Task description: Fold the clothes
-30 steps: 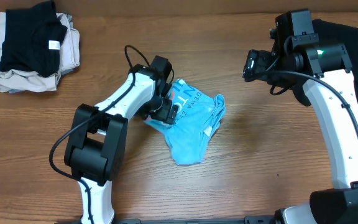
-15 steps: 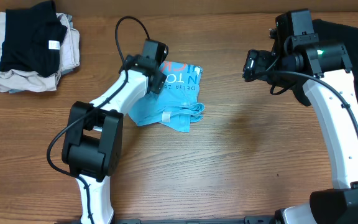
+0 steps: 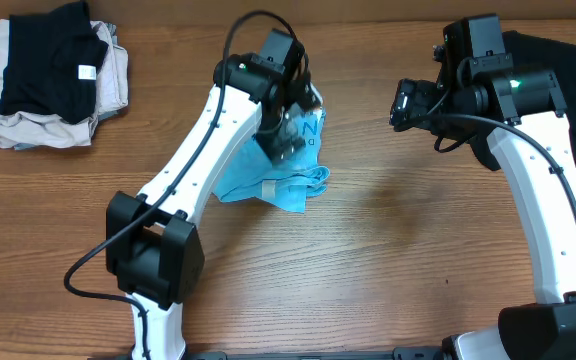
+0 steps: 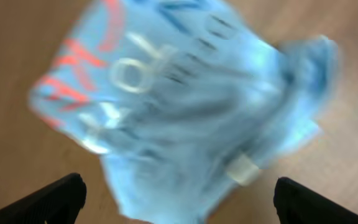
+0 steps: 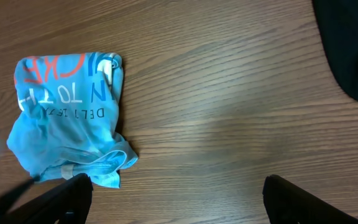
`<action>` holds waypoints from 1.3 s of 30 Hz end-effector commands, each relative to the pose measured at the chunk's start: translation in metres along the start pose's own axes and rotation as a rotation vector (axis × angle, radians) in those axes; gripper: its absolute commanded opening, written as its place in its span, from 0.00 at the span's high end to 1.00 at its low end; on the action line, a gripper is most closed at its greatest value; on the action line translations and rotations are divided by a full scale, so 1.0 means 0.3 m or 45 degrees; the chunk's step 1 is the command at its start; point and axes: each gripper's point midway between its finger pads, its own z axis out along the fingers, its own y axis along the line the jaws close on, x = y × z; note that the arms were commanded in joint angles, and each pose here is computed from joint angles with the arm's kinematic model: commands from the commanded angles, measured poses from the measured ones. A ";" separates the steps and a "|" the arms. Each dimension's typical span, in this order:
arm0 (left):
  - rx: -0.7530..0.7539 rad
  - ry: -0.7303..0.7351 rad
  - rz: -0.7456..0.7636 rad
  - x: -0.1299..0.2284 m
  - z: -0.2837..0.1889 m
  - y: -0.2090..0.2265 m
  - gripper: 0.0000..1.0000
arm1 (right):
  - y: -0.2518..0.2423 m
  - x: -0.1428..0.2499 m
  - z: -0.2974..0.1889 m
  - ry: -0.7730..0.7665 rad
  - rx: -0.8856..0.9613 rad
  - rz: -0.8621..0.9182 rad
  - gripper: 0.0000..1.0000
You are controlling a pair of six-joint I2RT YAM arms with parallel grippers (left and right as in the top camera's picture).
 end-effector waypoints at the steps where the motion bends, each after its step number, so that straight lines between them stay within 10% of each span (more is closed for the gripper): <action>1: 0.177 -0.032 0.160 0.019 0.031 -0.092 0.00 | -0.002 -0.012 -0.007 -0.017 0.003 -0.008 0.08; 27: 0.150 -0.016 0.141 0.154 0.397 -0.165 0.00 | 0.000 -0.013 -0.006 -0.020 0.001 -0.009 0.08; 34: -0.075 0.038 -0.054 0.195 0.449 -0.077 0.26 | 0.000 -0.013 -0.006 -0.020 0.001 -0.009 0.08; 39: -0.094 0.022 -0.081 0.185 0.448 -0.066 0.63 | -0.001 -0.013 -0.006 -0.020 0.001 -0.009 0.08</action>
